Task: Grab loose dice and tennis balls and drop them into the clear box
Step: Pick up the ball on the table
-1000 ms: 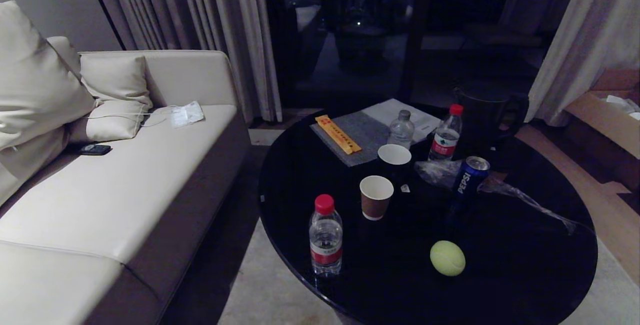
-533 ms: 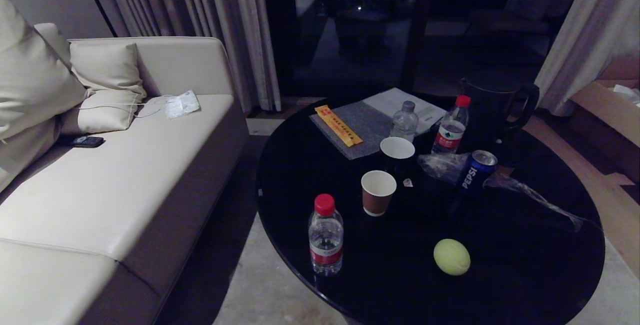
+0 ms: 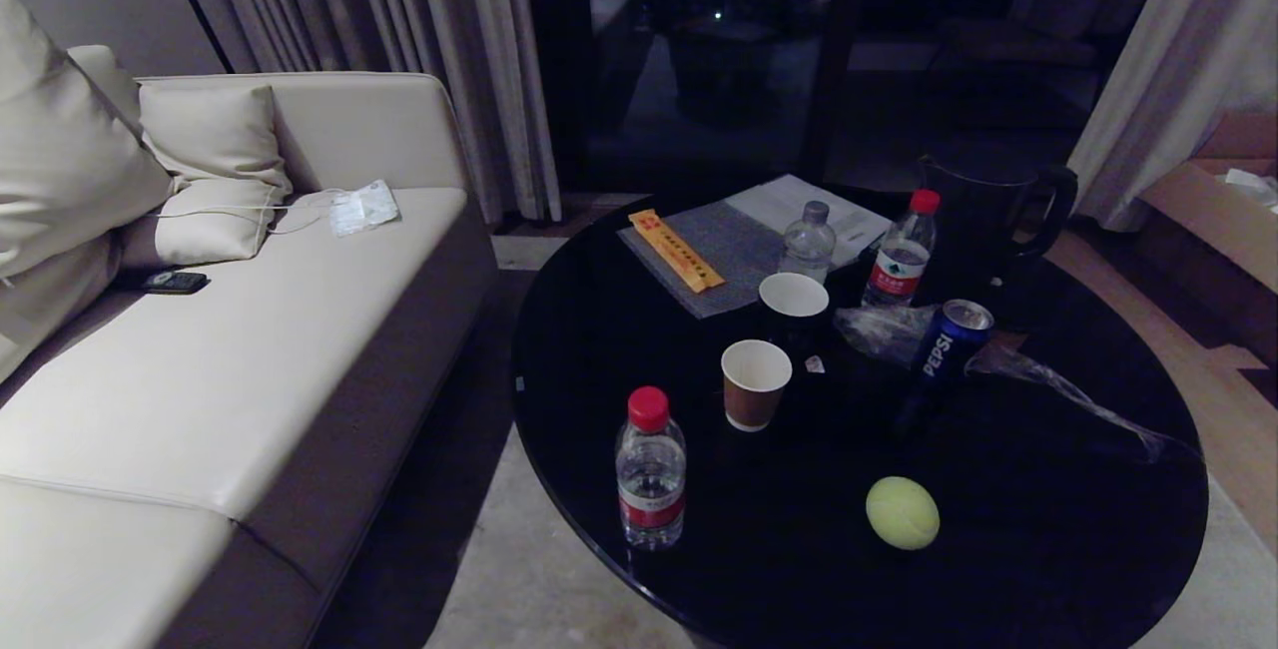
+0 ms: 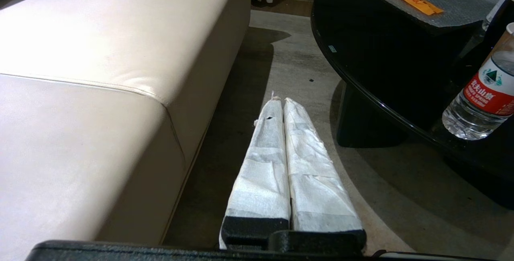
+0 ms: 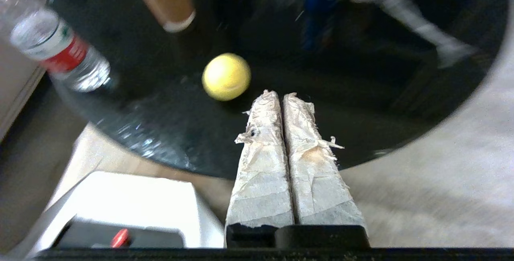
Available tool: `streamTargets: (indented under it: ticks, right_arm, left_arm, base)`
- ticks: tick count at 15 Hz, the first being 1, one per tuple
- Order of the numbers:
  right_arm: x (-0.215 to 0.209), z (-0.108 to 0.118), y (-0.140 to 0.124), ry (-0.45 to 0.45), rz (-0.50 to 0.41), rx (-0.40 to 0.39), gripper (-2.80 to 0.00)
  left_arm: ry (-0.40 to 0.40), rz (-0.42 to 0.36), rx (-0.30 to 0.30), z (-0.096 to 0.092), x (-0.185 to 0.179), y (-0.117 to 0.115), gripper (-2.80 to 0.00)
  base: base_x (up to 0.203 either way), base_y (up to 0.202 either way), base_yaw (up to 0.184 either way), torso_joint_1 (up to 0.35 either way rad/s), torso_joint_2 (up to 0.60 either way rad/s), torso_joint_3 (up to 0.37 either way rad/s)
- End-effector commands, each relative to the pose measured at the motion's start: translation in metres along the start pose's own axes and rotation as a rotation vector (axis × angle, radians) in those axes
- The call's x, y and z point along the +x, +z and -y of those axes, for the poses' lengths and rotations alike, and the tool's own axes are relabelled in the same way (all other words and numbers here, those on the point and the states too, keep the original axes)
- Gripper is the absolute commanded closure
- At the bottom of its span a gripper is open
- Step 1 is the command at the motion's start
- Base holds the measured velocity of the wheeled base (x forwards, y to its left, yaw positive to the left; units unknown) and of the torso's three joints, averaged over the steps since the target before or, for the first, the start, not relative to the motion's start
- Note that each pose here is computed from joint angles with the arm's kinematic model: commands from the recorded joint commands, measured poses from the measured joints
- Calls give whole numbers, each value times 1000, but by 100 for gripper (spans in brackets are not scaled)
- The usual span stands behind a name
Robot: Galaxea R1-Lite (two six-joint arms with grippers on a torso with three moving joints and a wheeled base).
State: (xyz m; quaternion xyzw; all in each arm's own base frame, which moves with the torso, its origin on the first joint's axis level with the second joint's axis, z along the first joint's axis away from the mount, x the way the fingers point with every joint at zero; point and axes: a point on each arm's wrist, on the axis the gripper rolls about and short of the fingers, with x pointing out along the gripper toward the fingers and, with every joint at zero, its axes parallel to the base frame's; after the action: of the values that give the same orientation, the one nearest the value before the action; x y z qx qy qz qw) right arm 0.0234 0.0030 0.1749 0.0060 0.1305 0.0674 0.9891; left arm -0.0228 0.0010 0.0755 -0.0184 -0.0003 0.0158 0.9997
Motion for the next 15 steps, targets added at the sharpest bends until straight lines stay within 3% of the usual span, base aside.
streamTargets:
  ticks: [1, 7, 8, 12, 15]
  right_arm:
    - [56, 3, 21, 83, -228, 27, 0]
    - [161, -18, 38, 252, -451, 42, 0]
    - [177, -21, 40, 262, -473, 40, -280]
    - [231, -27, 40, 253, -534, 17, -280]
    - [254, -19, 26, 230, -593, -54, -280]
  left_arm:
    - [1, -3, -1, 0, 0, 0, 0]
    - [1, -3, -1, 0, 0, 0, 0]
    - [1, -3, 0, 0, 0, 0, 0]
    - [1, -3, 0, 0, 0, 0, 0]
    - [1, -3, -1, 0, 0, 0, 0]
  base:
    - [0, 0, 0, 0, 0, 0]
    - [0, 0, 0, 0, 0, 0]
    - [0, 0, 0, 0, 0, 0]
    - [0, 0, 0, 0, 0, 0]
    - [0, 0, 0, 0, 0, 0]
